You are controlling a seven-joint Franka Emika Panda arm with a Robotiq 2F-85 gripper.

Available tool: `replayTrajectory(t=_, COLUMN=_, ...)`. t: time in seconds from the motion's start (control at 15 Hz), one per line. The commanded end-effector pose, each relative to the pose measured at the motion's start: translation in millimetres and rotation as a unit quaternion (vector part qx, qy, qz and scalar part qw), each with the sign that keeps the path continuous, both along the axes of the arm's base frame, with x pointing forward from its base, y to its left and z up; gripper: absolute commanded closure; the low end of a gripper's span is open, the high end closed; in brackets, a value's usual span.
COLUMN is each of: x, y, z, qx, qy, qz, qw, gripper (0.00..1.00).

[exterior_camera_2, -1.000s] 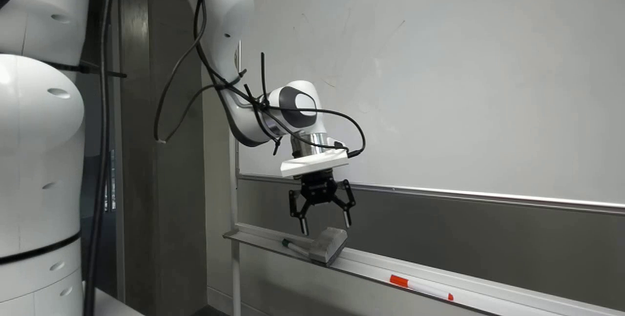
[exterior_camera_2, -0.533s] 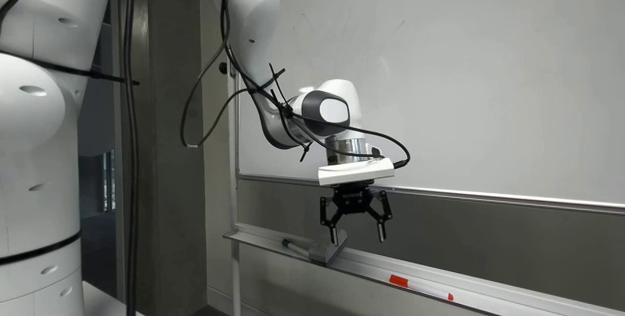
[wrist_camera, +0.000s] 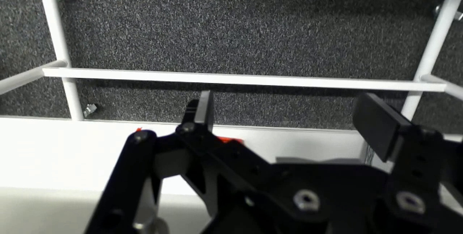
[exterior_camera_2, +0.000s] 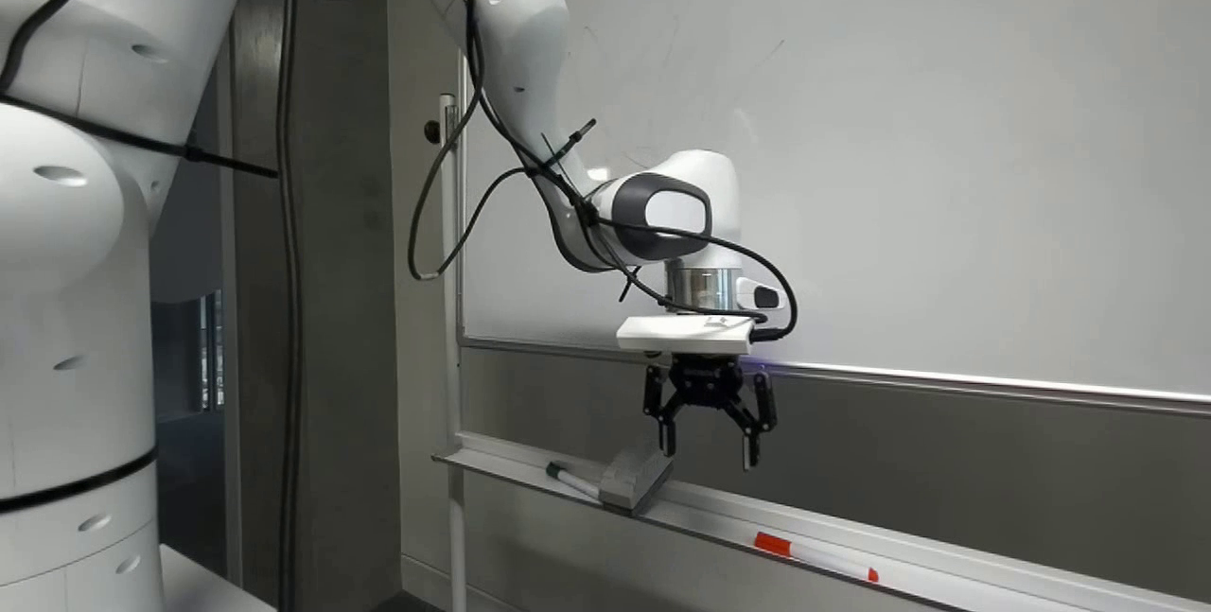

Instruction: Move the orange marker slightly to the left

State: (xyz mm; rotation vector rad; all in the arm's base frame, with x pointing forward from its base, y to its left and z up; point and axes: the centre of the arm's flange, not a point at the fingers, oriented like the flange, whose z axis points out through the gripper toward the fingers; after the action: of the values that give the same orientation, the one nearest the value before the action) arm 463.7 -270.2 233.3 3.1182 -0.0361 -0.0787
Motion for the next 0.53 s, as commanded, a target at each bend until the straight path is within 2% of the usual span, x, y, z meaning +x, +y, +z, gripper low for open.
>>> replayTrajectory(t=0.0, x=20.1, y=-22.6, z=-3.3, qx=0.027, qy=-0.009, qz=-0.096, qw=0.995, gripper=0.0)
replayTrajectory(t=0.2, x=26.6, y=-36.9, z=-1.6, qx=0.043, qy=-0.027, qz=-0.172, qw=0.9837, gripper=0.0)
replayTrajectory(t=0.47, x=31.2, y=-52.5, z=-2.3, qx=0.057, qy=-0.056, qz=-0.273, qw=0.9585, gripper=0.0)
